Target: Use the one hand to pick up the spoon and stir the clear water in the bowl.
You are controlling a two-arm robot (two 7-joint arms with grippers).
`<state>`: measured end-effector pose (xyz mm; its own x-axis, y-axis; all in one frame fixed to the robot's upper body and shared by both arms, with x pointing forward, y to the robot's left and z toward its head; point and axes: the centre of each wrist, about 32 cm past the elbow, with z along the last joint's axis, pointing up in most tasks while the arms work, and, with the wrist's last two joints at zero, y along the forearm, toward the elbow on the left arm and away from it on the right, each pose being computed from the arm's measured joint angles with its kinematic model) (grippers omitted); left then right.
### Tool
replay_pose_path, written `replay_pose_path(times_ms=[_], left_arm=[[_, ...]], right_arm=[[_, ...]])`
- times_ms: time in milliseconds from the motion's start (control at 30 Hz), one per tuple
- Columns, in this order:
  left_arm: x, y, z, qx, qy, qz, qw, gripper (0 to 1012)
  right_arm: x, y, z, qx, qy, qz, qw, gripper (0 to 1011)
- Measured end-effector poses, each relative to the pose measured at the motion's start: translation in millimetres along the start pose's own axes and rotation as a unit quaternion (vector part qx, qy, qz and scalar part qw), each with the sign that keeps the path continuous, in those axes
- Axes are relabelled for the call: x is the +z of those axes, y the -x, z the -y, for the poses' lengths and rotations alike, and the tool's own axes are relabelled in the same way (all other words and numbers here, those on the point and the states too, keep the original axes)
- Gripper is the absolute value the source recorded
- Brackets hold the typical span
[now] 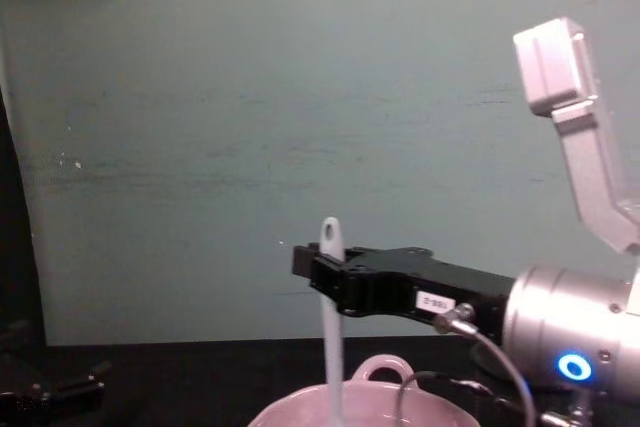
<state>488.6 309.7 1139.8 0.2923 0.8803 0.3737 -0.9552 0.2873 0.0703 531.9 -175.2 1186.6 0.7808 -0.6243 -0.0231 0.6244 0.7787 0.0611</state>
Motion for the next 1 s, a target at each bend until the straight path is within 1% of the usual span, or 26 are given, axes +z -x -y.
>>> replay_pose_path(times_ms=[167,333,467,633,667,700,800,1000], left_arm=[[0.0,0.0,0.0,0.000,0.000,0.000,1.0000,1011],[0.0,0.0,0.0,0.000,0.000,0.000,1.0000,1011],[0.0,0.0,0.0,0.000,0.000,0.000,1.0000,1011],[0.0,0.0,0.0,0.000,0.000,0.000,1.0000,1011],[0.0,0.0,0.0,0.000,0.000,0.000,1.0000,1011],[0.0,0.0,0.0,0.000,0.000,0.000,1.0000,1011],[0.0,0.0,0.0,0.000,0.000,0.000,1.0000,1011],[0.0,0.0,0.0,0.000,0.000,0.000,1.0000,1011]], right_arm=[[1.5,4.8,-13.8,0.014,-0.003,0.000,0.9999,114],[3.3,3.1,-25.0,0.016,-0.005,0.003,0.9999,114],[4.3,-3.6,-32.5,0.007,-0.005,0.008,0.9999,114],[4.1,-12.7,-35.3,-0.007,-0.003,0.010,0.9999,114],[4.1,-12.7,-35.3,-0.007,-0.003,0.010,0.9999,114],[4.5,-19.4,-35.2,-0.017,-0.003,0.012,0.9998,114],[4.7,-25.9,-33.5,-0.028,-0.003,0.011,0.9995,114],[5.4,-35.2,-25.8,-0.045,-0.002,0.013,0.9989,114]])
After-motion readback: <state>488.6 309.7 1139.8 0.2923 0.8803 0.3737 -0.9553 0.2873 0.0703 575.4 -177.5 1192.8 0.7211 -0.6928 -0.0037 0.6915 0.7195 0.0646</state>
